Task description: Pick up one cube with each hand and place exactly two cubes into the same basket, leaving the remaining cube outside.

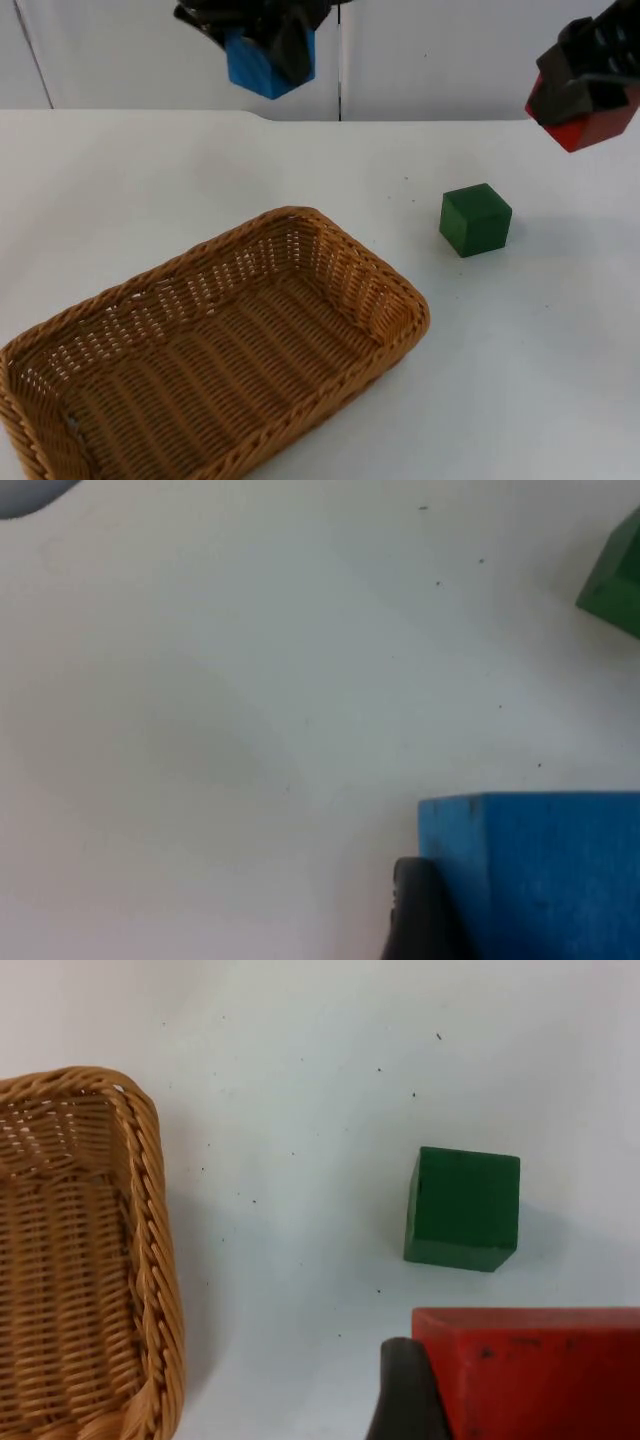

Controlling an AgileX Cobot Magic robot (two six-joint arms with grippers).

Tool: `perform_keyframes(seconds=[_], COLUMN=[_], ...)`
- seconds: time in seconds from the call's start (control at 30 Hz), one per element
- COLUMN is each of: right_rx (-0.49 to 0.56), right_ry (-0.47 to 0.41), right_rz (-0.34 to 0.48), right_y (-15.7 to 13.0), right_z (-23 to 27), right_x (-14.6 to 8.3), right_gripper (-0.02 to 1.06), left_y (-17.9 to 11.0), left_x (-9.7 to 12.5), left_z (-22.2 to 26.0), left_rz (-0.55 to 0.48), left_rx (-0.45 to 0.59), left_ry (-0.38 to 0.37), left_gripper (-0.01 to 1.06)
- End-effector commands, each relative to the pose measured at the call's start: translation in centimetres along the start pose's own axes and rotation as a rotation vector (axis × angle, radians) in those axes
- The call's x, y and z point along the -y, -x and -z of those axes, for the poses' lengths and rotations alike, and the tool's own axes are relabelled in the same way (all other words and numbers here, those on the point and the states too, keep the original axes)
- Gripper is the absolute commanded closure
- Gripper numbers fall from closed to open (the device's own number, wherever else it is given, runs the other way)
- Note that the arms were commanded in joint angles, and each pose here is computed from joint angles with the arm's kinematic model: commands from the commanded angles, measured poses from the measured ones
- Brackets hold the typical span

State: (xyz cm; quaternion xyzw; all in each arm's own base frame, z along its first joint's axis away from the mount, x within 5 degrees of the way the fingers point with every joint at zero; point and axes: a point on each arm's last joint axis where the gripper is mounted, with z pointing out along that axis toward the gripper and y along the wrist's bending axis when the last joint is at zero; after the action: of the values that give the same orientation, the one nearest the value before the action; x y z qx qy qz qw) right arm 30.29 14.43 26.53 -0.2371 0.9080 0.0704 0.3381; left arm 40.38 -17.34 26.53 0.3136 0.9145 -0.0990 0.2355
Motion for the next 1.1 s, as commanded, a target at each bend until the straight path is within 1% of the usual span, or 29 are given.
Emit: perform_keyframes(seconds=[0.0,0.1,0.17,0.2,0.23,0.3,0.37,0.4,0.53,0.57,0.67,0.7,0.8,0.83,0.97,1.0,1.07], right_rx=[0.029,0.026,0.023,0.023,0.023,0.017,0.014,0.014,0.015,0.015,0.003,0.003,-0.014,-0.014,-0.033,-0.033,-0.042], right_ry=[0.0,0.0,0.0,0.0,0.0,0.001,0.012,0.012,0.056,0.056,0.098,0.098,0.129,0.129,0.164,0.164,0.177], right_rz=[0.005,0.007,0.007,0.007,0.007,0.007,0.033,0.033,0.103,0.103,0.153,0.153,0.189,0.189,0.23,0.23,0.247], right_y=[0.4,0.4,0.3,0.3,0.3,0.2,0.4,0.4,1.6,1.6,2.6,2.6,3.0,3.0,3.4,3.4,3.5], right_z=[0.3,0.1,-0.3,-0.4,-0.4,-0.7,-0.9,-0.9,-1.8,-1.8,-3.3,-3.3,-4.7,-4.7,-6.1,-6.1,-6.7], right_x=[-0.1,-0.1,-0.1,-0.1,-0.1,-0.1,-0.6,-0.6,-3.0,-3.0,-5.5,-5.5,-7.4,-7.4,-9.8,-9.8,-10.8], right_gripper=[1.05,1.05,1.05,1.05,1.05,1.05,1.05,1.05,1.05,1.05,1.05,1.05,1.05,1.05,1.05,1.05,1.05], left_y=[-0.4,-1.5,-3.3,-3.9,-3.9,-5.5,-6.9,-6.9,-9.6,-9.6,-11.6,-11.6,-13.2,-13.2,-15.8,-15.8,-16.8], left_x=[-0.3,-1.1,-1.9,-2.3,-2.3,-2.6,-2.7,-2.7,-2.3,-2.3,-1.6,-1.6,-0.9,-0.9,0.0,0.0,0.4], left_z=[1.1,1.8,2.4,2.8,2.8,3.1,3.7,3.7,4.3,4.3,4.6,4.6,4.8,4.8,4.7,4.7,4.7], left_rz=[0.014,0.039,0.079,0.097,0.097,0.131,0.156,0.156,0.182,0.182,0.213,0.213,0.233,0.233,0.265,0.265,0.275], left_rx=[0.026,0.025,0.014,0.026,0.026,0.027,0.037,0.037,0.029,0.029,0.017,0.017,0.026,0.026,0.027,0.027,0.034], left_ry=[0.02,0.035,0.048,0.058,0.058,0.067,0.082,0.082,0.095,0.095,0.098,0.098,0.101,0.101,0.111,0.111,0.116], left_gripper=[1.05,1.05,1.05,1.05,1.05,1.05,1.05,1.05,1.05,1.05,1.05,1.05,1.05,1.05,1.05,1.05,1.05])
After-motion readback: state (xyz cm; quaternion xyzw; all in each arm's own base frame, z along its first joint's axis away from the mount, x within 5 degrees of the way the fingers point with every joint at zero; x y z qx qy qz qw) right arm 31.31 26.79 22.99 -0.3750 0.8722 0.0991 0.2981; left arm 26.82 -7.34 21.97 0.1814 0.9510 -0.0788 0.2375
